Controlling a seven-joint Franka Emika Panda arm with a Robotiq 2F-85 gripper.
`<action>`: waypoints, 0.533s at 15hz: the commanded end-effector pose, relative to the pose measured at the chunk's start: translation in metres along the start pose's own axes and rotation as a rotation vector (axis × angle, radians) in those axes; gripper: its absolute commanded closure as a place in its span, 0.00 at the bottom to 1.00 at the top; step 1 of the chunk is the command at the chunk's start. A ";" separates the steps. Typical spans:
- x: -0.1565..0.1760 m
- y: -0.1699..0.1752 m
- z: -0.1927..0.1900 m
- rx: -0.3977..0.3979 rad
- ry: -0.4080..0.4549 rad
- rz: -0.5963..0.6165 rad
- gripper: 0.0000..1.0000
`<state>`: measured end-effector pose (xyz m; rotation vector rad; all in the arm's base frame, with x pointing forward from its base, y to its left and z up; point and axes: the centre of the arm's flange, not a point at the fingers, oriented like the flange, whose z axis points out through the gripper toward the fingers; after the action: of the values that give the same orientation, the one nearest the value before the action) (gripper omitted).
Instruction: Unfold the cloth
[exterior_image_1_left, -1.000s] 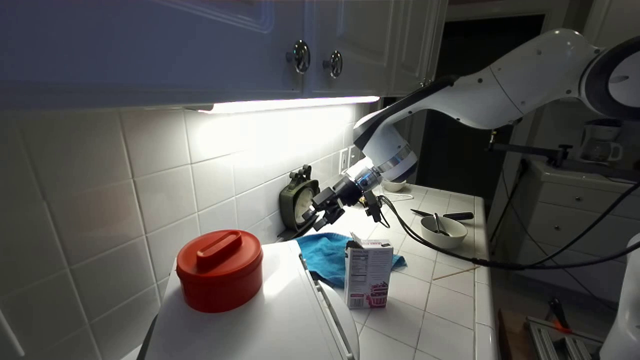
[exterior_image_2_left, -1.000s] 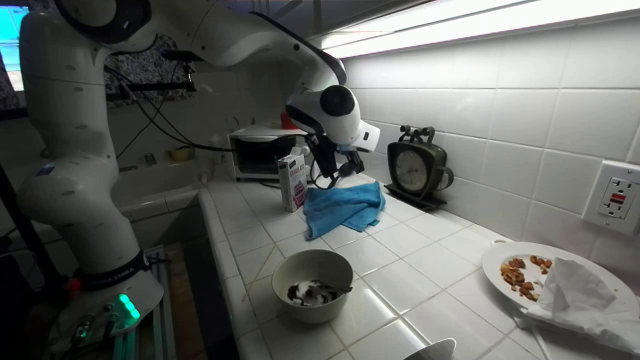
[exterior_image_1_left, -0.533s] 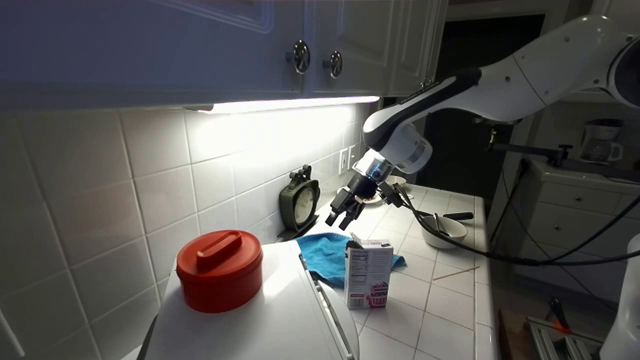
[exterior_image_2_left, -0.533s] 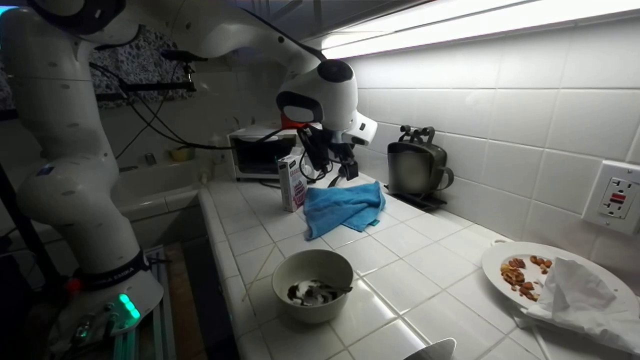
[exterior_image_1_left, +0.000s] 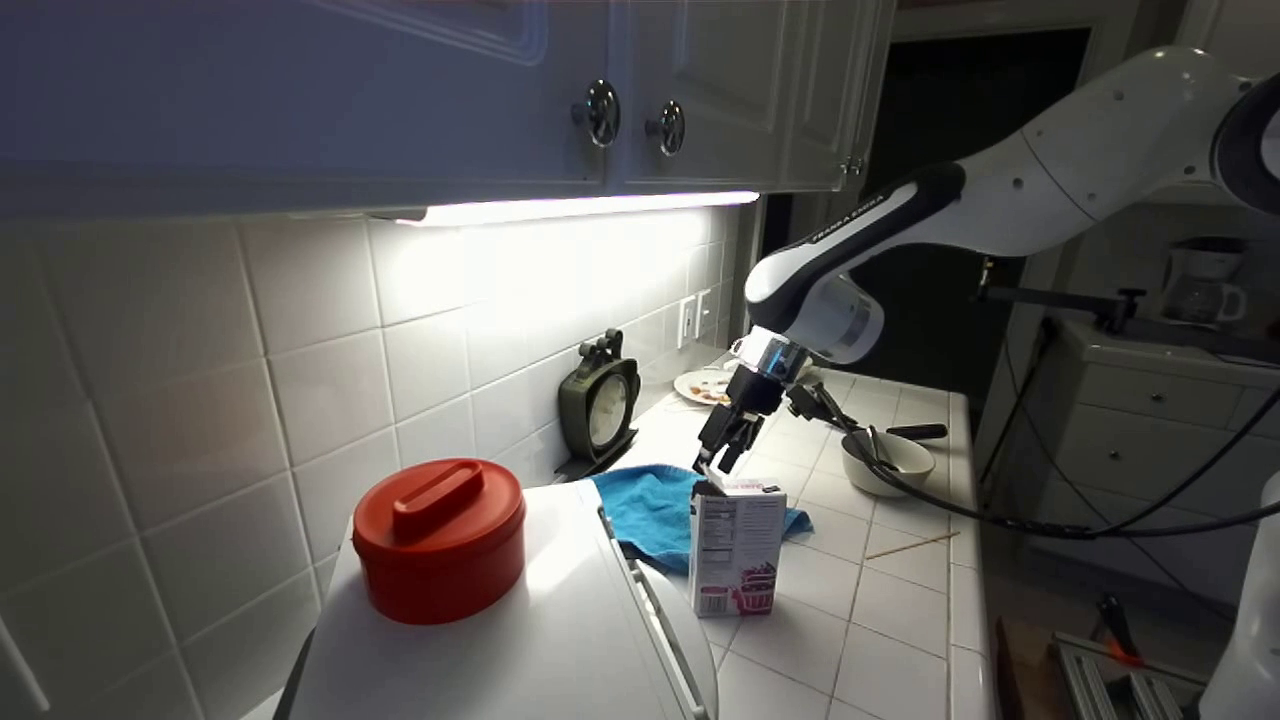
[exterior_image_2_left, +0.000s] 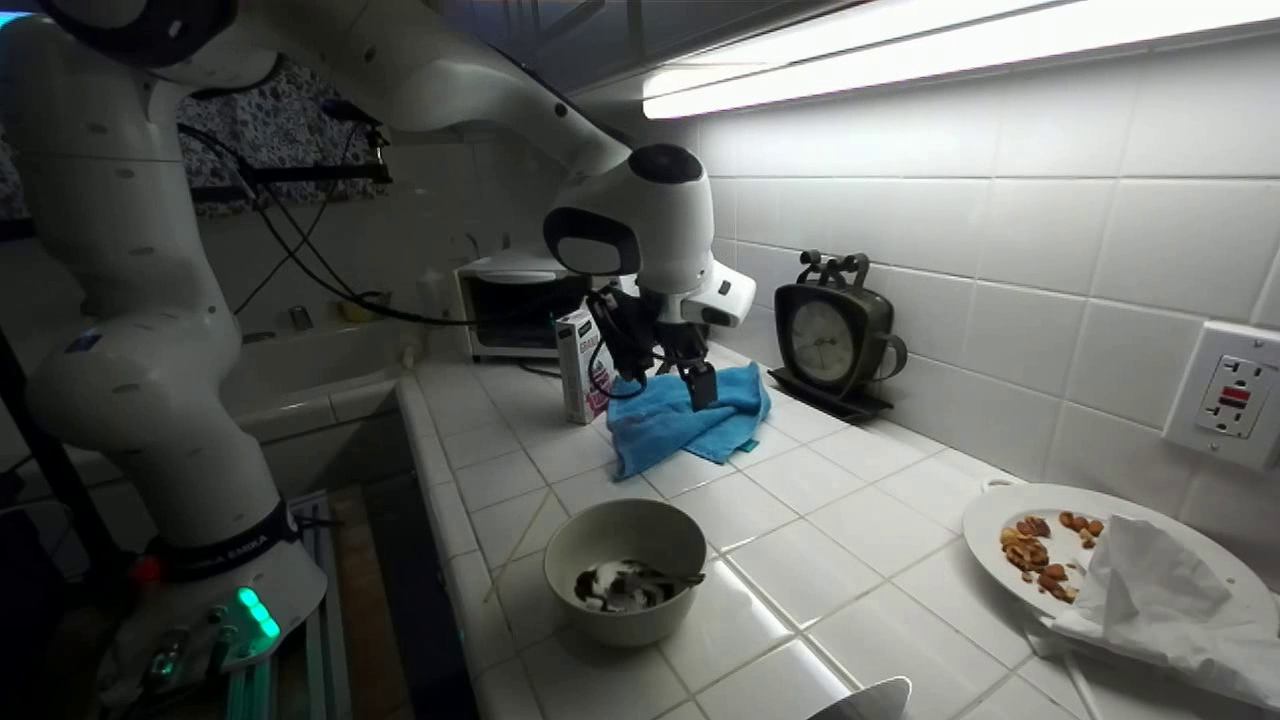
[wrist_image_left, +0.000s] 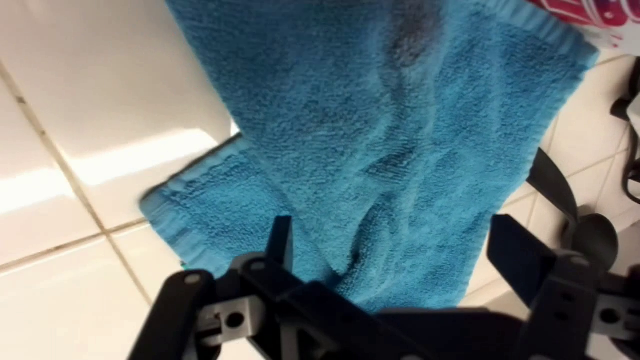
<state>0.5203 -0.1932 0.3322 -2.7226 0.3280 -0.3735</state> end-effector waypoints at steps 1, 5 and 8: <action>-0.009 0.020 -0.005 -0.100 0.006 -0.029 0.00; -0.006 0.037 -0.005 -0.195 0.020 -0.095 0.00; -0.001 0.049 0.001 -0.231 0.044 -0.140 0.00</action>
<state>0.5095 -0.2282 0.3222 -2.9267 0.2622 -0.4276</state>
